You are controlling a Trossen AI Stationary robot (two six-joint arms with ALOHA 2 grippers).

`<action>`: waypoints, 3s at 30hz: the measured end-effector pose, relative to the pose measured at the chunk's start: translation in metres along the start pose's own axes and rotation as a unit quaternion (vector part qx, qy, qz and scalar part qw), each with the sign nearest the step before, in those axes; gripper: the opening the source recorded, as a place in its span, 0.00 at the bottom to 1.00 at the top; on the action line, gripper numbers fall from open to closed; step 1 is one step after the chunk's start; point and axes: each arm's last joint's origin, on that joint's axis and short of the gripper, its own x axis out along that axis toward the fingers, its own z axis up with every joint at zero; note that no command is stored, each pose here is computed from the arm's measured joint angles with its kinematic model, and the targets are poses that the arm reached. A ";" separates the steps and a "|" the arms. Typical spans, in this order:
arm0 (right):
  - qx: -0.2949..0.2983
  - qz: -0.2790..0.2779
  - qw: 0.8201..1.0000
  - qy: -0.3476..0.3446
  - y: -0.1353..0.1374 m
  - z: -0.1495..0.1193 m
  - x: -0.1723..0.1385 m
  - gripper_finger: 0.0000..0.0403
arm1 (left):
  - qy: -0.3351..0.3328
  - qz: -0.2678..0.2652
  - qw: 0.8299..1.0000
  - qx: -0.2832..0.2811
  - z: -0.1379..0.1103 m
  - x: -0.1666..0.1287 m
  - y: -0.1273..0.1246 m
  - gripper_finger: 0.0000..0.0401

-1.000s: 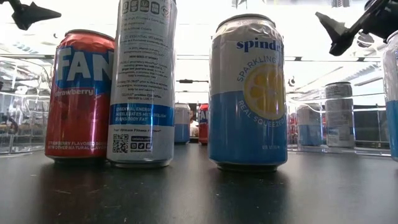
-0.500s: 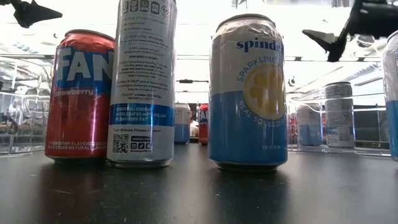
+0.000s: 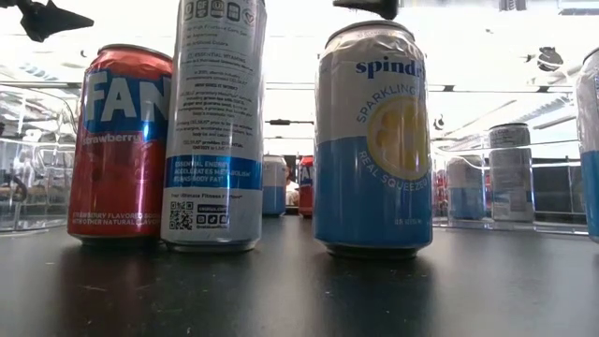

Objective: Sort soda cans
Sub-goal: Move the bottom left transparent bin to the center of the table

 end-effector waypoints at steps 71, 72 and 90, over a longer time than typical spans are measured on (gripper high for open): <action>0.159 -0.096 0.958 0.219 0.004 -0.146 0.294 0.94 | -0.001 0.004 1.000 0.001 0.000 0.000 0.000 0.97; 0.158 -0.097 0.957 0.222 0.004 -0.149 0.295 0.94 | -0.001 0.003 1.000 0.001 0.000 0.000 0.000 0.97; 0.163 -0.106 0.951 0.242 0.005 -0.165 0.297 0.86 | -0.001 0.003 1.000 -0.001 0.000 0.000 0.000 0.97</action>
